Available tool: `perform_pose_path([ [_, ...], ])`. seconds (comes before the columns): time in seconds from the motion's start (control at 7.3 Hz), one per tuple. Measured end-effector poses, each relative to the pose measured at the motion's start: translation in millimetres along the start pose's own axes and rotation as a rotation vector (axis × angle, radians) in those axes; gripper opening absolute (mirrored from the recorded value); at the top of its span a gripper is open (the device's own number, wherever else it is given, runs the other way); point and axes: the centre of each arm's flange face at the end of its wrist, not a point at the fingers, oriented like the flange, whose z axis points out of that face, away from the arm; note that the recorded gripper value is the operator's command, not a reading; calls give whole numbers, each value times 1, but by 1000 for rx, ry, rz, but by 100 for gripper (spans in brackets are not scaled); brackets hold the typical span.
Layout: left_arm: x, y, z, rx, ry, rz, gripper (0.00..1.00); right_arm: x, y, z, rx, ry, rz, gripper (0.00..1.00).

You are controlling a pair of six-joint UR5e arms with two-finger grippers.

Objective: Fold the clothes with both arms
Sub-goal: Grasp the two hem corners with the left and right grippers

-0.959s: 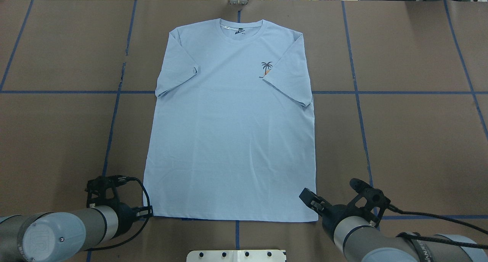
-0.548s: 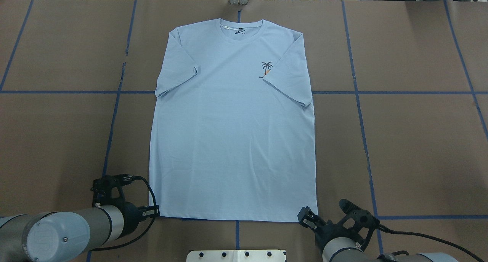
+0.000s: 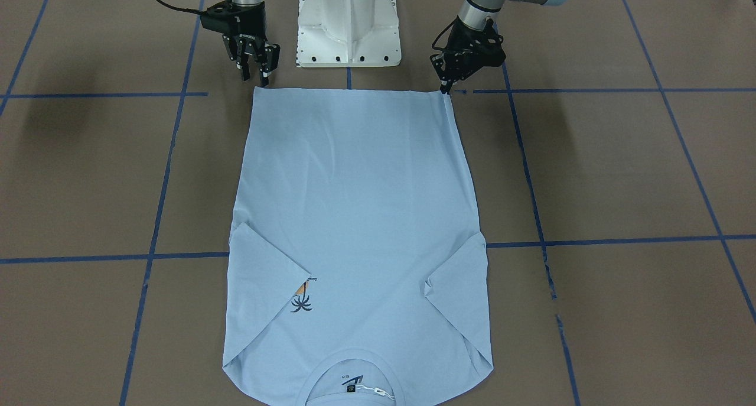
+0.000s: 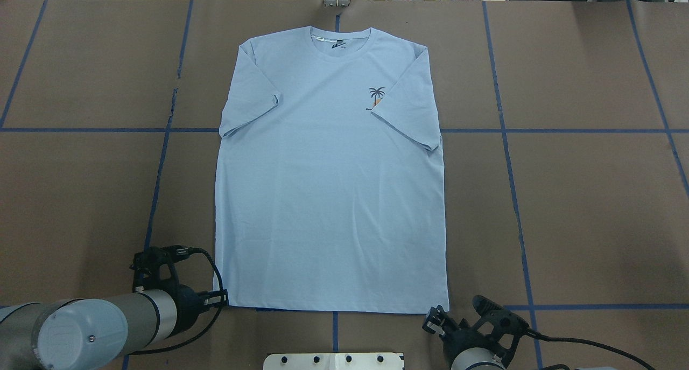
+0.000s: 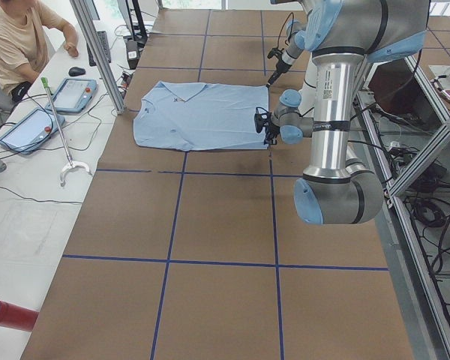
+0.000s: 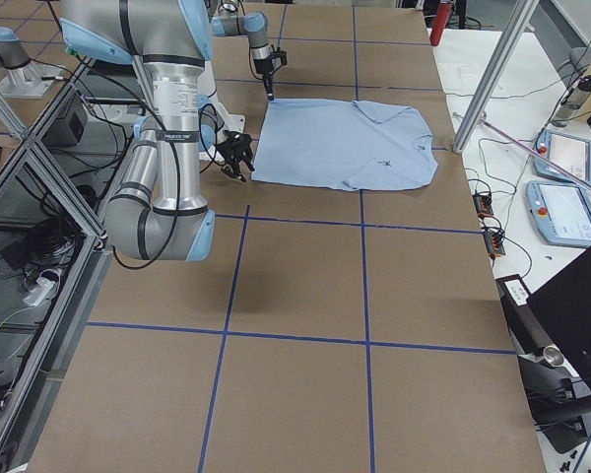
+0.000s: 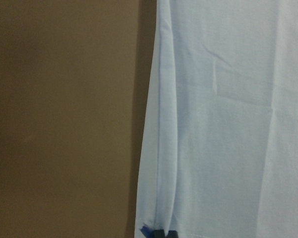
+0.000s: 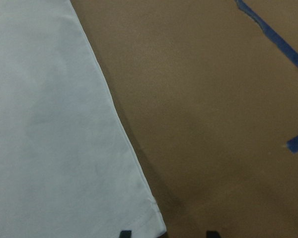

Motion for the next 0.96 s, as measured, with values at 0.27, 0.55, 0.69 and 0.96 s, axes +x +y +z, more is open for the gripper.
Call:
perform_pose_path([
  [0.27,0,-1,-1,2,2,-1,0,2,2,5,10,5,-7,44],
  [0.55,1,-1,-2,3,4,-1,0,1,1,8,31,-6,-11,44],
  [0.69,1,-1,-2,3,5,-2,0,1,0,9,37,-7,-15,44],
  [0.96,2,-1,-4,2,8,-2,0,2,0,13,45,-4,-21,8],
])
